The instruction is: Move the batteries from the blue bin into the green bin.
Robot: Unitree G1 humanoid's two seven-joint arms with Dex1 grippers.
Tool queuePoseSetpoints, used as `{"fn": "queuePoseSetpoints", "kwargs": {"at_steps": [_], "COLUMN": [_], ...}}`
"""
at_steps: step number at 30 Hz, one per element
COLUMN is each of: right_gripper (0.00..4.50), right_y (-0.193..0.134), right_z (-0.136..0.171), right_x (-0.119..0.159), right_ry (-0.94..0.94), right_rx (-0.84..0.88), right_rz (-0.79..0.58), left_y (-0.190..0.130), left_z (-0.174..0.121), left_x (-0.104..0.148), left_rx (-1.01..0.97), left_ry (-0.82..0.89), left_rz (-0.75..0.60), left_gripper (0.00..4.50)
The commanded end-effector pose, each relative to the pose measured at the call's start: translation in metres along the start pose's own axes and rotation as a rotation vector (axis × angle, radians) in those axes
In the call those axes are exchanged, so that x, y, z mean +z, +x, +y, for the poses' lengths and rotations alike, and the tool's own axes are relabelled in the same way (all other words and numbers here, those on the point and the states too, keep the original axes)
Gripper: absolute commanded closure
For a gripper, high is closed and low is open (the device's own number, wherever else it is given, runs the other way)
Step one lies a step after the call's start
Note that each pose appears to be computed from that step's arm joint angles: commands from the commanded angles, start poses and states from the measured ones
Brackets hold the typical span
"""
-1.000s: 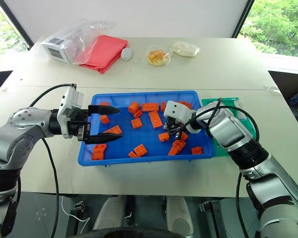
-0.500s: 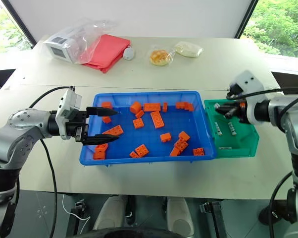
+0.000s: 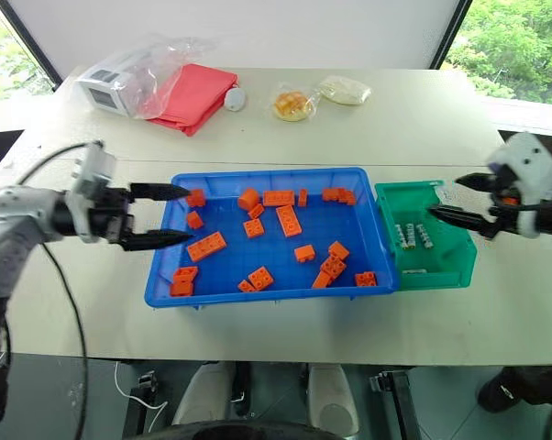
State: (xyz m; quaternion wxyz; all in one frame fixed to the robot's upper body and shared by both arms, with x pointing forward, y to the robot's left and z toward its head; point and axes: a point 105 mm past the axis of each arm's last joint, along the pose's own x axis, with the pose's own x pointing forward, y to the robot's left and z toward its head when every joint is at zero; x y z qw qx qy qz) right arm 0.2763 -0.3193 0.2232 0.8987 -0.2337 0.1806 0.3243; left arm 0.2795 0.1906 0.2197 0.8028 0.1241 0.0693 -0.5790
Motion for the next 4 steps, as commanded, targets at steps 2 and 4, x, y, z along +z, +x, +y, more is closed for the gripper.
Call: {"fn": "queuePoseSetpoints", "kwargs": {"at_steps": [2, 4], "right_gripper": [0.52, 0.52], "right_y": [-0.0340, -0.0362], "right_z": [-0.0050, -0.0048], "right_x": [-0.0010, -0.0031], "right_ry": [-0.006, -0.004], "right_rx": [0.098, 0.122], "right_rz": [-0.037, -0.041], "left_y": [-0.0369, -0.0416], "left_z": [-0.0041, -0.0070], "left_x": [0.0043, 0.0001], "left_rx": [0.021, 0.016], "left_ry": [0.007, 0.001], "left_rz": [0.061, 0.083], "left_gripper": [0.00, 0.00]}}
